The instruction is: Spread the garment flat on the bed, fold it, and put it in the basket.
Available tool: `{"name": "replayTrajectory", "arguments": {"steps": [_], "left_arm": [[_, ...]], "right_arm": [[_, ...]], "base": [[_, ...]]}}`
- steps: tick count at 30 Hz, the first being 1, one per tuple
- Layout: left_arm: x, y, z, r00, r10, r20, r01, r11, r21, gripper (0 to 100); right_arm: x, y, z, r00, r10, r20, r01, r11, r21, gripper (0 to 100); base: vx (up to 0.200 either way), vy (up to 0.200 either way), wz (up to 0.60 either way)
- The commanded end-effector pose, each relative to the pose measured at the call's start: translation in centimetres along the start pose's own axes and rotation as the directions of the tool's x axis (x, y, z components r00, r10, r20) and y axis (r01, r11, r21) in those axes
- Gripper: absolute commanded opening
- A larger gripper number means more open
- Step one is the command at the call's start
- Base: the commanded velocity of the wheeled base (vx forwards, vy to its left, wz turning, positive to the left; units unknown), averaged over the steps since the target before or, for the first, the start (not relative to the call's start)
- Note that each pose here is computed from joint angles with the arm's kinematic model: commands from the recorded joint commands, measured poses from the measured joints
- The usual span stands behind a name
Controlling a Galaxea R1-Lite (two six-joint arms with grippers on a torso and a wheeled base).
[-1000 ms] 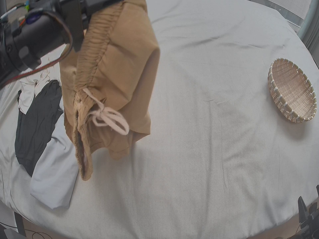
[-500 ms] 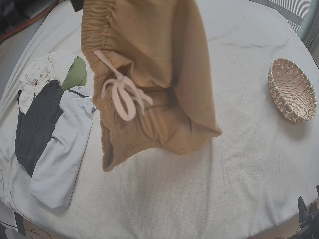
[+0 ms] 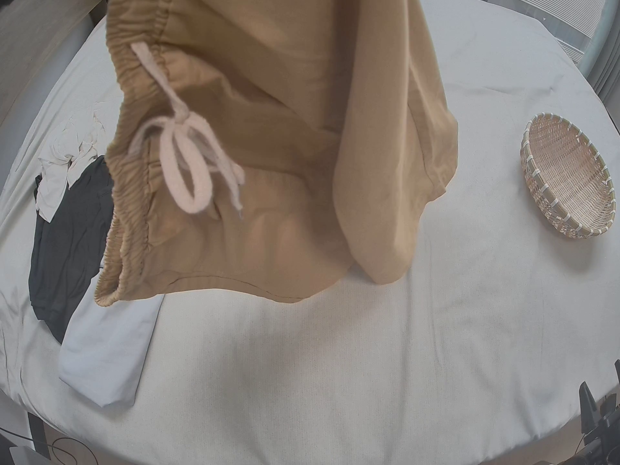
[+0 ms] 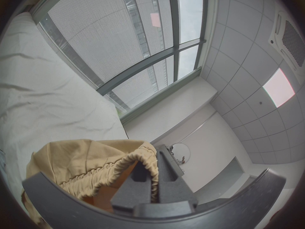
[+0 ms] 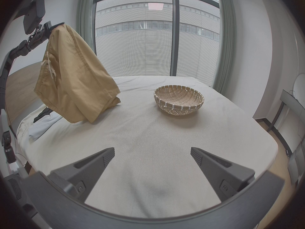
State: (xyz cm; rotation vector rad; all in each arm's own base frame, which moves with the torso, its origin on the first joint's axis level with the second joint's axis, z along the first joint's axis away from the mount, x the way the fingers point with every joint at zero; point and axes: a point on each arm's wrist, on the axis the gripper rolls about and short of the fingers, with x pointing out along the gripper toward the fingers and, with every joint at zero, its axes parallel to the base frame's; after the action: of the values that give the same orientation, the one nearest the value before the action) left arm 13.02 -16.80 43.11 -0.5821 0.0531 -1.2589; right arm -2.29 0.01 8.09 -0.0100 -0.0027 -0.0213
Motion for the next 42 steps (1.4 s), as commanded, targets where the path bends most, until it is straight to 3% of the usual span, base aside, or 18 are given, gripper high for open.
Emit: {"name": "replayTrajectory", "arguments": {"steps": [1,6,22,42], "left_arm": [[0.4,1.9,-2.1,0.998,0.042,-0.041,-0.042,0.999,-0.017,0],[0.8,3.3,-3.9,0.997,0.057,-0.057,-0.058,0.998,-0.022,0],[0.5,2.4,-2.0,0.999,0.028,0.019,-0.028,1.0,0.008,0],[0.6,2.6,-2.0,0.999,0.032,0.023,-0.032,0.999,0.01,0]], "right_arm": [[0.1,0.0,-0.5,1.0,0.003,-0.006,-0.003,1.0,0.005,100],[0.1,0.0,-0.5,1.0,0.003,-0.006,-0.003,1.0,0.005,100],[0.1,0.0,-0.5,1.0,0.001,-0.006,-0.001,1.0,0.008,100],[0.1,0.0,-0.4,1.0,0.001,0.0,-0.001,1.0,0.004,100]], "base": [[0.0,0.0,0.0],[0.0,0.0,0.0],[0.0,0.0,0.0],[0.0,0.0,0.0]]}}
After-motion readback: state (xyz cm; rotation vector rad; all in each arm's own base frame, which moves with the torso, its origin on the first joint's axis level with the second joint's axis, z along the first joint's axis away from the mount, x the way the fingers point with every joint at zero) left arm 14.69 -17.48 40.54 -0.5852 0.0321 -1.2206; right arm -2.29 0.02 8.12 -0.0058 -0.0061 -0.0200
